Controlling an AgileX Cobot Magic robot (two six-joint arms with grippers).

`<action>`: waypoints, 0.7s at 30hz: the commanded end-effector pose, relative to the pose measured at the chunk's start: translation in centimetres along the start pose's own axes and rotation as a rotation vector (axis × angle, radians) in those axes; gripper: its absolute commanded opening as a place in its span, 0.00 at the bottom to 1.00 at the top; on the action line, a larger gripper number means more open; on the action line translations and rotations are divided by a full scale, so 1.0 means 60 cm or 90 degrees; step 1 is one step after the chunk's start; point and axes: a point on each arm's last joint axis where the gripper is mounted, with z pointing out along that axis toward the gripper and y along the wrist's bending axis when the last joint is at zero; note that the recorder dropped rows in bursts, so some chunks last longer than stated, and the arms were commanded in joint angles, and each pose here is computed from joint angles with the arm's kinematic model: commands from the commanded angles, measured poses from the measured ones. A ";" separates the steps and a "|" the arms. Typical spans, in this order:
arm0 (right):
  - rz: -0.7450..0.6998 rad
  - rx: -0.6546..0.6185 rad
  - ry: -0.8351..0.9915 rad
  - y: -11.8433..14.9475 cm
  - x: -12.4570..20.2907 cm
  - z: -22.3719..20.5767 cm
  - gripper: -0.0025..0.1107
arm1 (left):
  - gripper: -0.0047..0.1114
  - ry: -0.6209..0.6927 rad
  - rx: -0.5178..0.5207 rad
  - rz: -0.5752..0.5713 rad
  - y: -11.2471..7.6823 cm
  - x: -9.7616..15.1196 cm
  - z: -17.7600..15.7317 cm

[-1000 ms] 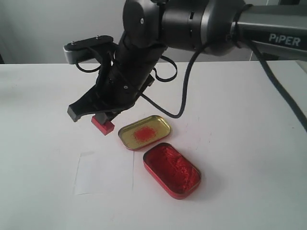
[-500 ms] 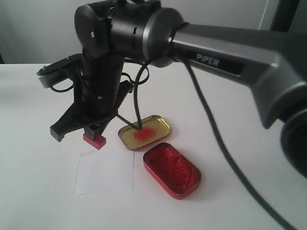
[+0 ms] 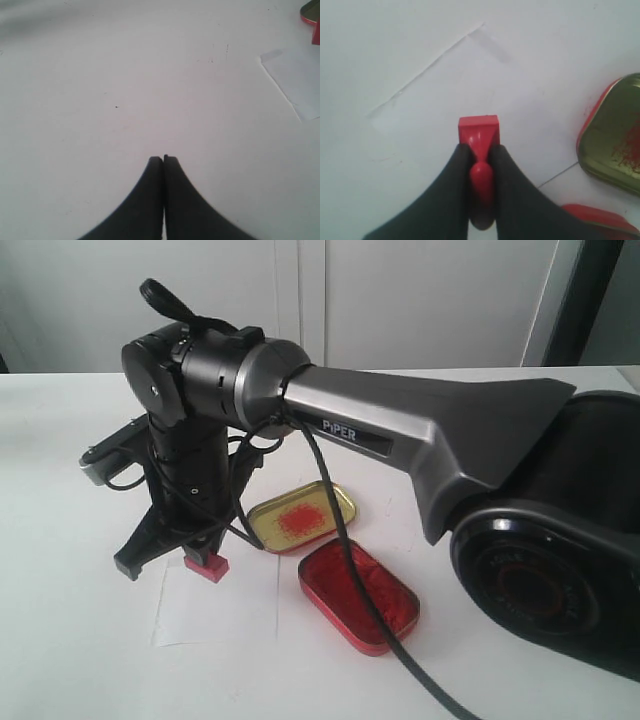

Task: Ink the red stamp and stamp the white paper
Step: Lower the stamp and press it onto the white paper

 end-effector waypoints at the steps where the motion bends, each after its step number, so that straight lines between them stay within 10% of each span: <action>1: 0.007 0.009 0.000 -0.003 -0.001 -0.003 0.02 | 0.04 0.004 0.004 0.000 -0.001 0.005 0.002; 21: 0.041 0.016 0.002 -0.011 0.010 0.026 0.02 | 0.04 0.004 0.004 0.000 -0.001 0.005 0.002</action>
